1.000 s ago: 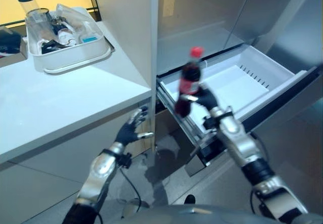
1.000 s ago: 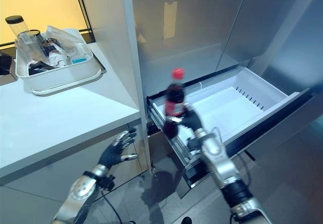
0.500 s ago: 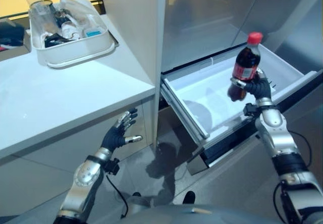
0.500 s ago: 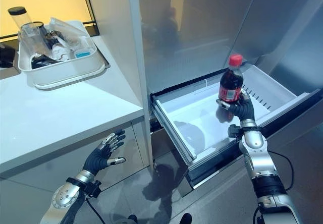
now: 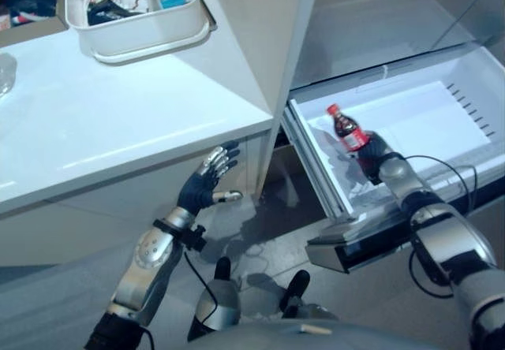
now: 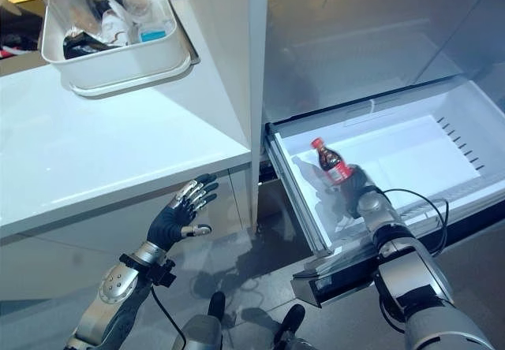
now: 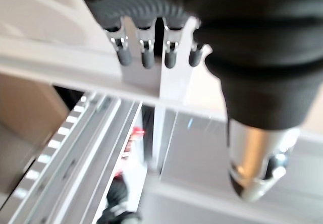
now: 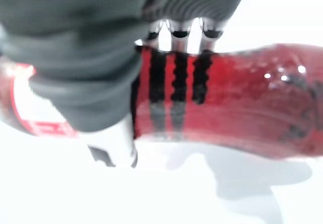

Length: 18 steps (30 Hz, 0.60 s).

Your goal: Take the drinks into the refrigerator

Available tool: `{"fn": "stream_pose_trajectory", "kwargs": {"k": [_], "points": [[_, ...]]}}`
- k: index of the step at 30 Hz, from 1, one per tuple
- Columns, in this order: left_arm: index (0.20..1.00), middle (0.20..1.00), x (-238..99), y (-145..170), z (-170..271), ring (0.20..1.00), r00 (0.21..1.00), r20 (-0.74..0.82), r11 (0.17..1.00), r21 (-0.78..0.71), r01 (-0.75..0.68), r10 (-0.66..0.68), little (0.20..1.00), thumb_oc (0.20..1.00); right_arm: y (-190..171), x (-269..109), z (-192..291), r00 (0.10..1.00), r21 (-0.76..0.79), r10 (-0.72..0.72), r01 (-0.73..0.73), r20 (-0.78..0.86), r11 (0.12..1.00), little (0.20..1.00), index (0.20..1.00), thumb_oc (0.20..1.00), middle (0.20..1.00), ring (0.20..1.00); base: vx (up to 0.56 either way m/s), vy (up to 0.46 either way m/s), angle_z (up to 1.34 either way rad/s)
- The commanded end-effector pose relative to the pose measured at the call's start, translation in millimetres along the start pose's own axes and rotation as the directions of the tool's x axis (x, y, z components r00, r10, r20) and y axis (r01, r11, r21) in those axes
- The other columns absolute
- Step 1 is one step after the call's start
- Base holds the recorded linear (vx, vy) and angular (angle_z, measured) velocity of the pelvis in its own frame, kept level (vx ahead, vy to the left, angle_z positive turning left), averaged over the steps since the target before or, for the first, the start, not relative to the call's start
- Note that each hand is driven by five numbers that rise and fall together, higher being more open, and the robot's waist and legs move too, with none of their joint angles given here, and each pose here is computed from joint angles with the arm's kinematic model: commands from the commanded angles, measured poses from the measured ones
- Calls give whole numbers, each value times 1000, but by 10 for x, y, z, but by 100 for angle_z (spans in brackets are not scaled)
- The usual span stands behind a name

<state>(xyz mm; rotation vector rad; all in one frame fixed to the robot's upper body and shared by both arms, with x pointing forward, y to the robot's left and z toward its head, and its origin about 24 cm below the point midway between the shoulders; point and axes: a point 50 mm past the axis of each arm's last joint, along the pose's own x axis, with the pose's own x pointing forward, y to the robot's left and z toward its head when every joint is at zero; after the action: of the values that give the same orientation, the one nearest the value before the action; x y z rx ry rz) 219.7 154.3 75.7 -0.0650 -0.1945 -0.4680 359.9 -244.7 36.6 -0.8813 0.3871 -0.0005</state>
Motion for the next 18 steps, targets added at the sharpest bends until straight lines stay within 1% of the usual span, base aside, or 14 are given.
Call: {"fn": "stream_pose_trajectory", "kwargs": {"k": [1, 2, 3, 4, 7, 8, 10, 11, 12, 13, 14, 15, 17, 18], "points": [[1000, 1000, 96, -201, 416, 1000, 974, 211, 996, 4, 86, -85, 1000, 1000, 127, 46, 399, 993, -82, 8, 2, 121, 997, 200, 200, 200, 200, 200, -23, 18, 23], [1000, 1000, 106, -213, 425, 1000, 973, 216, 996, 5, 85, -84, 1000, 1000, 382, 14, 342, 993, -140, 80, -67, 92, 988, 200, 200, 200, 200, 200, -34, 18, 20], [1000, 1000, 108, -213, 440, 1000, 972, 221, 996, 11, 85, -85, 1000, 1000, 473, -1, 337, 990, -171, 107, -91, 87, 981, 200, 200, 200, 200, 200, -22, 23, 14], [1000, 1000, 115, -208, 450, 1000, 971, 222, 996, 21, 82, -85, 1000, 1000, 631, -31, 368, 983, -235, 154, -128, 96, 963, 200, 200, 200, 200, 200, -18, 5, 6], [1000, 1000, 121, -188, 469, 1000, 970, 231, 997, 33, 66, -72, 1000, 1000, 962, -122, 363, 965, -334, 246, -203, 92, 920, 200, 200, 200, 200, 200, -10, 11, 14], [1000, 1000, 119, -184, 455, 1000, 972, 225, 998, 32, 63, -68, 1000, 1000, 1092, -167, 347, 948, -414, 306, -246, 83, 876, 200, 200, 200, 200, 200, -11, -1, 12], [1000, 1000, 126, -168, 438, 1000, 974, 218, 998, 41, 55, -63, 1000, 1000, 1219, -211, 433, 932, -443, 345, -264, 112, 856, 200, 200, 200, 200, 200, -13, 3, 7], [1000, 1000, 126, -158, 431, 1000, 975, 216, 998, 41, 47, -55, 1000, 1000, 1272, -234, 431, 928, -415, 355, -281, 114, 865, 300, 300, 300, 300, 300, -7, 18, 13], [1000, 1000, 125, -146, 428, 1000, 975, 215, 998, 42, 40, -48, 1000, 1000, 1303, -249, 421, 926, -379, 361, -296, 113, 877, 507, 507, 507, 507, 507, -3, 14, 12], [1000, 1000, 124, -140, 419, 1000, 976, 211, 999, 40, 36, -43, 1000, 1000, 1303, -251, 405, 927, -350, 358, -301, 109, 887, 787, 787, 787, 787, 787, 4, 14, 8], [1000, 1000, 126, -137, 422, 1000, 977, 211, 998, 45, 35, -44, 1000, 1000, 1268, -237, 418, 932, -327, 343, -290, 116, 899, 787, 787, 787, 787, 787, 0, 0, 0], [1000, 1000, 125, -136, 423, 1000, 977, 210, 998, 50, 36, -46, 1000, 1000, 1216, -217, 433, 938, -293, 324, -278, 123, 915, 1000, 1000, 1000, 1000, 1000, 0, 0, 0], [1000, 1000, 125, -114, 434, 1000, 977, 211, 998, 64, 28, -41, 1000, 1000, 1080, -175, 431, 955, -153, 265, -244, 134, 958, 1000, 1000, 1000, 1000, 1000, 0, 0, 0], [1000, 1000, 125, -106, 438, 1000, 976, 216, 998, 57, 20, -32, 1000, 1000, 1089, -182, 460, 957, -97, 247, -235, 149, 967, 1000, 1000, 1000, 1000, 1000, 0, 0, 0]]}}
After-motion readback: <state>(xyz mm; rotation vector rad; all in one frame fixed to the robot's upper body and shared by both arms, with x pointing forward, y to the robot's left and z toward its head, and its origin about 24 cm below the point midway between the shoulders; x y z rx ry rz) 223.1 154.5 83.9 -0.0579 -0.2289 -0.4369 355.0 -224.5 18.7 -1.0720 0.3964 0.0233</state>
